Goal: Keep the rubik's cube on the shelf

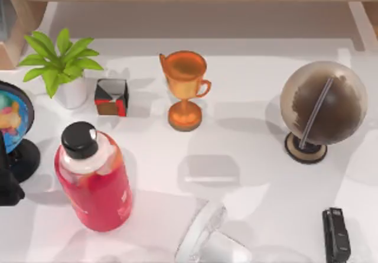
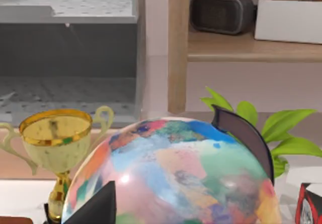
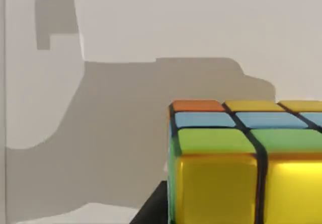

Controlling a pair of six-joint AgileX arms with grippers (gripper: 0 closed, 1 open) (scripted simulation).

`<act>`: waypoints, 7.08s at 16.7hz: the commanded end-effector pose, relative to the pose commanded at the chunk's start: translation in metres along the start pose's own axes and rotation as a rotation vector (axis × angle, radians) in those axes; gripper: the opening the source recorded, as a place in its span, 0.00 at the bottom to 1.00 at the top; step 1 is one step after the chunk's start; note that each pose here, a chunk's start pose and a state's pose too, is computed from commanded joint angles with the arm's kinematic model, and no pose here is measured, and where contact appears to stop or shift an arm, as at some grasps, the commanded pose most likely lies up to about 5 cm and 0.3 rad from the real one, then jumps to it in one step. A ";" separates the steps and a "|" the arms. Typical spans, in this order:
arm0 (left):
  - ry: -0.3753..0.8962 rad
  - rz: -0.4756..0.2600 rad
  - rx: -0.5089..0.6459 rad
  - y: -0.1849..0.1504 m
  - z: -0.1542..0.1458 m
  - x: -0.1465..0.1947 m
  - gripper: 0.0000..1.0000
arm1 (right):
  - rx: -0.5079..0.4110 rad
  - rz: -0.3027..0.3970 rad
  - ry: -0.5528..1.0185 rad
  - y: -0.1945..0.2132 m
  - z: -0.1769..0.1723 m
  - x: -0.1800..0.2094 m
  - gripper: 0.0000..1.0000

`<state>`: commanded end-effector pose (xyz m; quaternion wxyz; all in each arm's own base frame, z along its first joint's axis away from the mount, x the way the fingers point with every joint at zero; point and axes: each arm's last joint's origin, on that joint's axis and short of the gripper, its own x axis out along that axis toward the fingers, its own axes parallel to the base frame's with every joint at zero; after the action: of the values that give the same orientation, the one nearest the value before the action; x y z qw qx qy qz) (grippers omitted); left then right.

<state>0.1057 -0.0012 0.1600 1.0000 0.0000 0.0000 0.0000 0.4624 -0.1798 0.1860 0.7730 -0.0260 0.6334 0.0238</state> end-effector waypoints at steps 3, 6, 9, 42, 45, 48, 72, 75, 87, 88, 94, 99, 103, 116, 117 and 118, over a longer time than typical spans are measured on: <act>0.000 0.000 0.000 0.000 0.000 0.000 1.00 | 0.002 -0.074 -0.028 -0.002 -0.008 -0.051 0.00; 0.000 0.000 0.000 0.000 0.000 0.000 1.00 | -0.017 -0.172 -0.078 -0.009 -0.011 -0.092 0.00; 0.000 0.000 0.000 0.000 0.000 0.000 1.00 | -0.060 -0.166 -0.077 -0.007 -0.003 -0.084 0.00; 0.000 0.000 0.000 0.000 0.000 0.000 1.00 | -0.359 0.461 -0.591 0.367 -0.004 -0.068 0.00; 0.000 0.000 0.000 0.000 0.000 0.000 1.00 | -0.404 0.509 -0.767 0.420 -0.013 -0.054 0.00; 0.000 0.000 0.000 0.000 0.000 0.000 1.00 | -0.412 0.496 -0.929 0.457 -0.027 -0.029 0.00; 0.000 0.000 0.000 0.000 0.000 0.000 1.00 | 0.056 -0.063 -1.569 0.462 -0.074 0.023 0.00; 0.000 0.000 0.000 0.000 0.000 0.000 1.00 | 0.051 -0.028 -1.596 0.469 -0.074 0.014 0.00; 0.000 0.000 0.000 0.000 0.000 0.000 1.00 | 0.048 -0.051 -1.582 0.459 0.020 0.023 0.00; 0.000 0.000 0.000 0.000 0.000 0.000 1.00 | 0.054 -0.064 -1.571 0.455 0.024 0.028 0.00; 0.000 0.000 0.000 0.000 0.000 0.000 1.00 | 0.057 -0.069 -1.569 0.453 0.026 0.030 0.15; 0.000 0.000 0.000 0.000 0.000 0.000 1.00 | 0.057 -0.069 -1.569 0.453 0.026 0.030 0.53; 0.000 0.000 0.000 0.000 0.000 0.000 1.00 | 0.057 -0.069 -1.569 0.453 0.026 0.030 0.83; 0.000 0.000 0.000 0.000 0.000 0.000 1.00 | 0.046 -0.057 -1.576 0.455 0.024 0.028 1.00; 0.000 0.000 0.000 0.000 0.000 0.000 1.00 | 0.029 -0.039 -1.592 0.457 0.022 0.023 1.00; 0.000 0.000 0.000 0.000 0.000 0.000 1.00 | 0.004 -0.014 -1.617 0.459 0.018 0.016 1.00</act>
<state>0.1057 -0.0012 0.1600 1.0000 0.0000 0.0000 0.0000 0.4515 0.2798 0.1690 0.9921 -0.0035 -0.1217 0.0291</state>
